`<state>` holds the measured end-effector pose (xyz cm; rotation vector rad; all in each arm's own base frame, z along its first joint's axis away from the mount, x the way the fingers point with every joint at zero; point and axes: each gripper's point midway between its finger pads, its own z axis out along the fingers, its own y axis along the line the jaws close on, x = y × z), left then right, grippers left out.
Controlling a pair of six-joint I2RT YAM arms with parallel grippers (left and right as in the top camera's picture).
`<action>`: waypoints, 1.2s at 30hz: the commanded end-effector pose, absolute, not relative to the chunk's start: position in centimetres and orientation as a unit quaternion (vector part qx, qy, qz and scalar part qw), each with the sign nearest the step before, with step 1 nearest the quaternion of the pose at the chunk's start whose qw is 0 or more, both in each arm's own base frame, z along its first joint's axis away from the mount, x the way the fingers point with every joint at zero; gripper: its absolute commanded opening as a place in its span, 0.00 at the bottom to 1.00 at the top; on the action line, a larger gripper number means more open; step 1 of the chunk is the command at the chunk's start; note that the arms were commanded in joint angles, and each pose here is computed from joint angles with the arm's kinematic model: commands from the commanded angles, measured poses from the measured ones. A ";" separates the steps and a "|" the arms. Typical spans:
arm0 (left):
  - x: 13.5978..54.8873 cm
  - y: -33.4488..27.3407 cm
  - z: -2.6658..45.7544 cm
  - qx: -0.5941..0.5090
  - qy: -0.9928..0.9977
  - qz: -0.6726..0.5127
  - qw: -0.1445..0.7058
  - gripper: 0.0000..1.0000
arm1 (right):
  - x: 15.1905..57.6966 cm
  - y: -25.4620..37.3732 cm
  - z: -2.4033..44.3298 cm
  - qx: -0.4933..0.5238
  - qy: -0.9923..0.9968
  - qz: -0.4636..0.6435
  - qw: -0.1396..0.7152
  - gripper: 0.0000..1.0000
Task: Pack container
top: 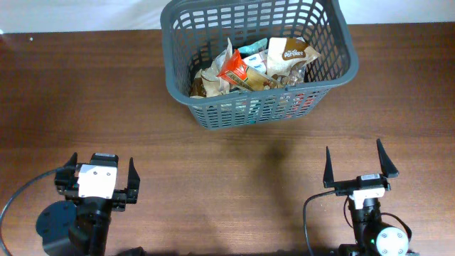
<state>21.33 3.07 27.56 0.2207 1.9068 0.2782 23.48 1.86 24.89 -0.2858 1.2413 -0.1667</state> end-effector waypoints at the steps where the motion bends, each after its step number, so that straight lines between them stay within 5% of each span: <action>1: 21.4 3.2 27.4 0.087 0.812 0.117 0.565 0.99 | 23.6 1.4 24.4 -0.127 0.586 -0.085 0.796 0.99; 11: 21.4 3.2 27.4 0.088 0.812 0.117 0.565 0.99 | 24.6 1.3 15.9 -0.131 0.718 -0.058 0.681 0.99; 36: 21.2 3.1 26.9 0.087 0.817 0.115 0.558 0.99 | 24.6 1.3 15.8 -0.132 0.720 -0.058 0.679 0.99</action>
